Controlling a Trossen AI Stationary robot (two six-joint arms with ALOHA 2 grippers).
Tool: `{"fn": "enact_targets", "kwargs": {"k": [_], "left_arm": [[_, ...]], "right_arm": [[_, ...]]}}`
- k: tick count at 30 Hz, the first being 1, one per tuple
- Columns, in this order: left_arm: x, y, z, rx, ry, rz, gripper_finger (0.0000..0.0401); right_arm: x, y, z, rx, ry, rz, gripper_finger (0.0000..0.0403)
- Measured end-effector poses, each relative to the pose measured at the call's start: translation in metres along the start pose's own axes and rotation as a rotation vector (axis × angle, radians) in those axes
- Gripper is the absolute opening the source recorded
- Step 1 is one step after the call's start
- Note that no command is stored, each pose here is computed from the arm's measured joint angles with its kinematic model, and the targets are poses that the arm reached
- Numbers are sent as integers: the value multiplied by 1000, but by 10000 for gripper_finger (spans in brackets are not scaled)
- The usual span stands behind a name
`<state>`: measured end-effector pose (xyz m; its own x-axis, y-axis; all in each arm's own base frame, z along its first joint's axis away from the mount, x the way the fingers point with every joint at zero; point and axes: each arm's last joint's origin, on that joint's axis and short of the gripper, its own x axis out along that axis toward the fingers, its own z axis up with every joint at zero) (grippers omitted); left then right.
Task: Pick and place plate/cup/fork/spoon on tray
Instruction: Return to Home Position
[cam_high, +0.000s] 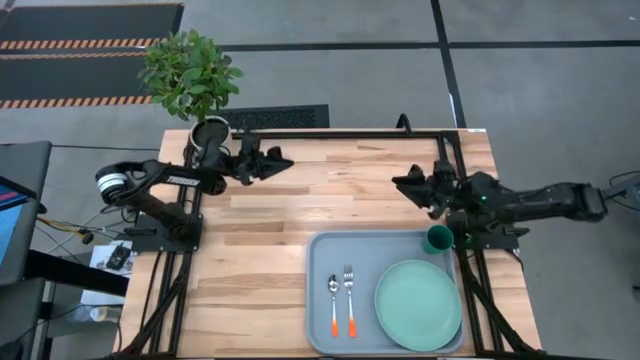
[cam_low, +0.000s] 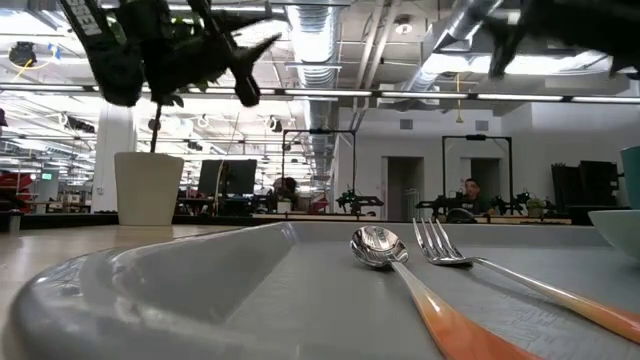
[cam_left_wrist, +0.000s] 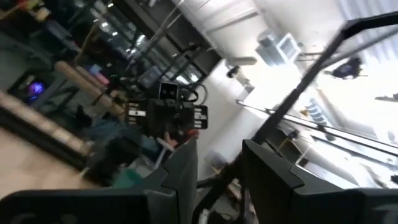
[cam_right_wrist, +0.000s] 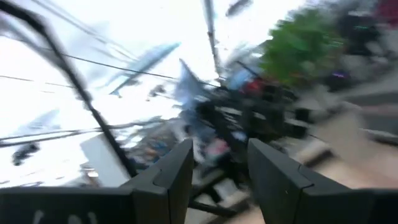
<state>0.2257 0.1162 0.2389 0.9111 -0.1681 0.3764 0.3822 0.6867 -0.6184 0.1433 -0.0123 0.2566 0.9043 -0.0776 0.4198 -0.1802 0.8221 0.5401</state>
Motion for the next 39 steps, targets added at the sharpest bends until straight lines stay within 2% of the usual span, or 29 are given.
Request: {"fn": "enact_targets", "kwargs": {"k": [3,6,10,14,17,23,30,39], "left_arm": [[1,-15,5,24,-31,-6,112],[-2,-27,12,61,-43,35,112],[-8,-39,17,95,-30,133,112],[-15,-48,18,138,-12,210,112],[-17,-50,17,155,11,232,112],[-17,-43,11,181,84,207,112],[-41,-28,-23,195,89,296,112],[-80,-21,-64,130,60,327,112]], "right_arm": [[10,25,23,-103,-69,46,176],[7,40,49,-183,-65,6,176],[-11,55,78,-215,10,-63,176],[-36,64,93,-291,-13,-76,178],[-51,56,83,-305,-21,-86,178],[-65,31,50,-290,-37,-77,176],[-67,1,11,-288,16,-99,178],[-71,-19,-16,-287,94,-16,176]]}}
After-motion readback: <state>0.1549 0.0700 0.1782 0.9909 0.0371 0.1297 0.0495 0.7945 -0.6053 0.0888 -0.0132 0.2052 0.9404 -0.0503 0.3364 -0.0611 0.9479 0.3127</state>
